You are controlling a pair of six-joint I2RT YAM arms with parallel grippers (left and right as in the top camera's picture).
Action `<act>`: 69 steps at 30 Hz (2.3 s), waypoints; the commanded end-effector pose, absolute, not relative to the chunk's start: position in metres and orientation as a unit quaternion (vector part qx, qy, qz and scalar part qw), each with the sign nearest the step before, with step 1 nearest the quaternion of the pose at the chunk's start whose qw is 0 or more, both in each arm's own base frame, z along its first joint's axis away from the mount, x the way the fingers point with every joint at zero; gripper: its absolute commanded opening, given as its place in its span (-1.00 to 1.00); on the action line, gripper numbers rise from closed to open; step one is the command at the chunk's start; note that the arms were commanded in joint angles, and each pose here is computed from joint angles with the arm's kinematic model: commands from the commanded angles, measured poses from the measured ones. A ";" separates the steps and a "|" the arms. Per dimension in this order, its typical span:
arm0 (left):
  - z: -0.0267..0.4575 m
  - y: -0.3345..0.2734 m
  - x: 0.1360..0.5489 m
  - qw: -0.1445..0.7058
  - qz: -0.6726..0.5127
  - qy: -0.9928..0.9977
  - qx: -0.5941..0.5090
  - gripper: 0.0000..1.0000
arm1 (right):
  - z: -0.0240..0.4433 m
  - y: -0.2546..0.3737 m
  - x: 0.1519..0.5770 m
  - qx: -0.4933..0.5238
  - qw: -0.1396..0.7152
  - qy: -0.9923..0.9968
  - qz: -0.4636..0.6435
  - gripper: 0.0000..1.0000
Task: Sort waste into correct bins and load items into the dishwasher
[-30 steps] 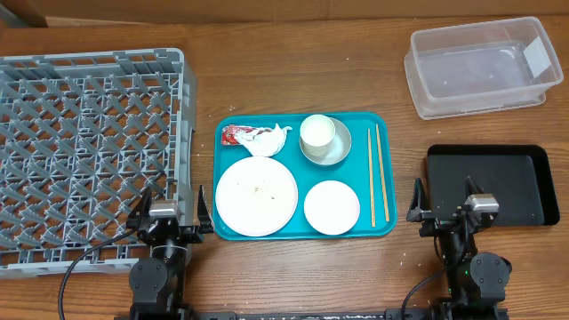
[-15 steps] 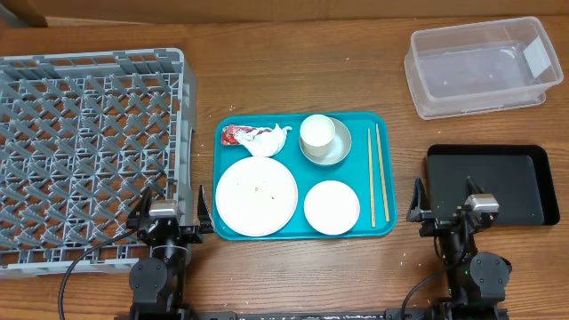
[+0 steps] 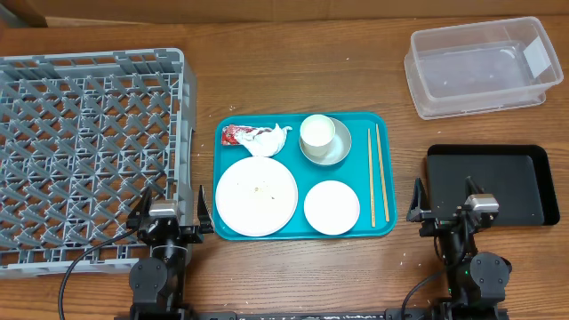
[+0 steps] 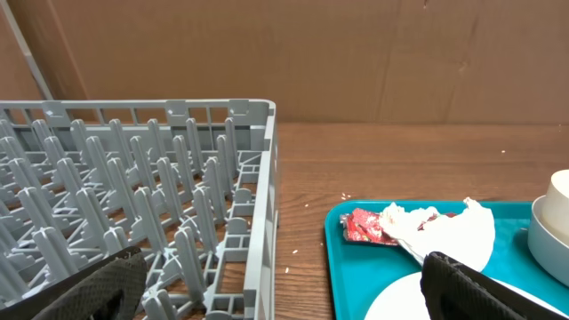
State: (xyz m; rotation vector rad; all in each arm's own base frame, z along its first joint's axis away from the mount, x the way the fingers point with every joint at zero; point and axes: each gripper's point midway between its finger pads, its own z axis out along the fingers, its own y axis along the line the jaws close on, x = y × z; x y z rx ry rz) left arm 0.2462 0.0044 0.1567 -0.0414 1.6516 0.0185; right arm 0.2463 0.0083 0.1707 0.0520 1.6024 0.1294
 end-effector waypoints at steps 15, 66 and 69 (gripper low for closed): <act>0.156 0.001 0.246 0.680 0.010 0.733 -0.005 1.00 | 0.170 0.008 0.246 0.022 0.697 0.715 0.054 1.00; 0.241 -0.143 0.329 0.200 -0.175 0.952 0.149 1.00 | 0.170 0.008 0.246 0.022 0.697 0.715 0.054 1.00; 0.247 -0.120 0.342 0.223 -0.139 0.961 0.089 1.00 | 0.170 0.008 0.246 0.022 0.697 0.715 0.054 1.00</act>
